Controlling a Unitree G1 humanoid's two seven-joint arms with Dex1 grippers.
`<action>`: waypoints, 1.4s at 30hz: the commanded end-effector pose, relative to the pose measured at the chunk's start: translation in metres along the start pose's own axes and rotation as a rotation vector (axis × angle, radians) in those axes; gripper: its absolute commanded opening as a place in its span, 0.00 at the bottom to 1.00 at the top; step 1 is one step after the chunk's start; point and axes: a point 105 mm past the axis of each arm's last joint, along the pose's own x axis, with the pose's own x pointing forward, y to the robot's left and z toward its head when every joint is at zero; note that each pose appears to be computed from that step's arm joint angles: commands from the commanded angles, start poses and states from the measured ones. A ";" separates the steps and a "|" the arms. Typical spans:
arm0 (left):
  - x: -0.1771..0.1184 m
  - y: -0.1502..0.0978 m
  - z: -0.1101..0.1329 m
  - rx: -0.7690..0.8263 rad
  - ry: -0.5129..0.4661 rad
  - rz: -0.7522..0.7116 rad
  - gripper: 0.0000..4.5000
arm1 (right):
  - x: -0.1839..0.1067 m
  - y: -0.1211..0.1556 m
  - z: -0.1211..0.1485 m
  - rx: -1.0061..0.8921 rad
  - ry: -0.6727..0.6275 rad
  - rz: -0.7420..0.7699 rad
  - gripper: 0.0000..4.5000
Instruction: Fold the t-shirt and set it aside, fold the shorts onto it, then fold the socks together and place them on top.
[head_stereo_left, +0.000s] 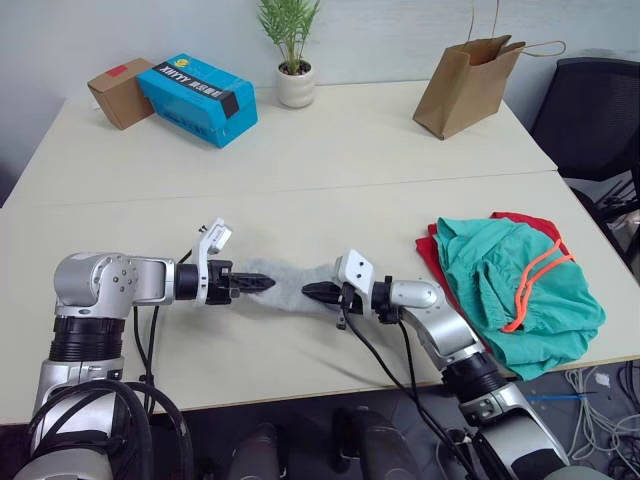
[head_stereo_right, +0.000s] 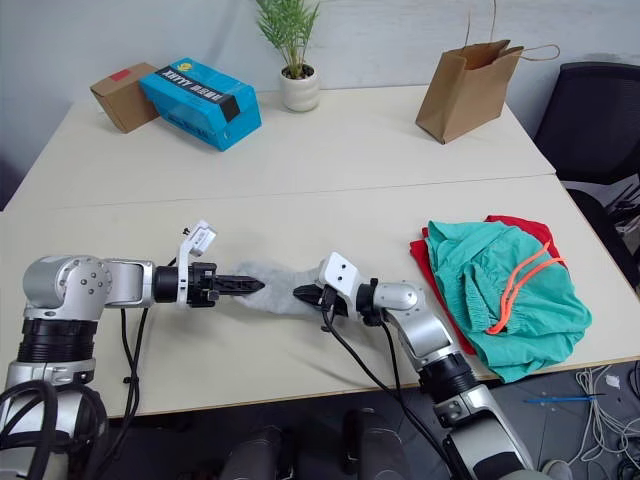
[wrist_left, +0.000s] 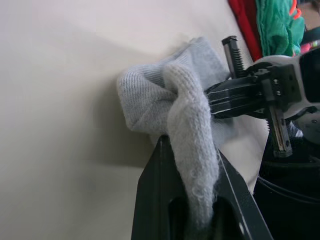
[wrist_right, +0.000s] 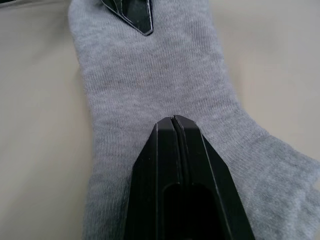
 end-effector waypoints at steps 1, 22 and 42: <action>0.001 -0.020 0.010 0.101 0.005 -0.052 0.01 | 0.003 0.011 -0.012 0.034 0.030 0.029 0.00; 0.043 -0.058 0.006 0.319 0.042 -0.292 0.46 | 0.002 0.014 -0.010 0.038 0.032 0.013 0.00; 0.057 -0.053 0.006 0.495 -0.035 -0.347 1.00 | -0.094 -0.010 0.014 0.044 0.047 -0.160 0.00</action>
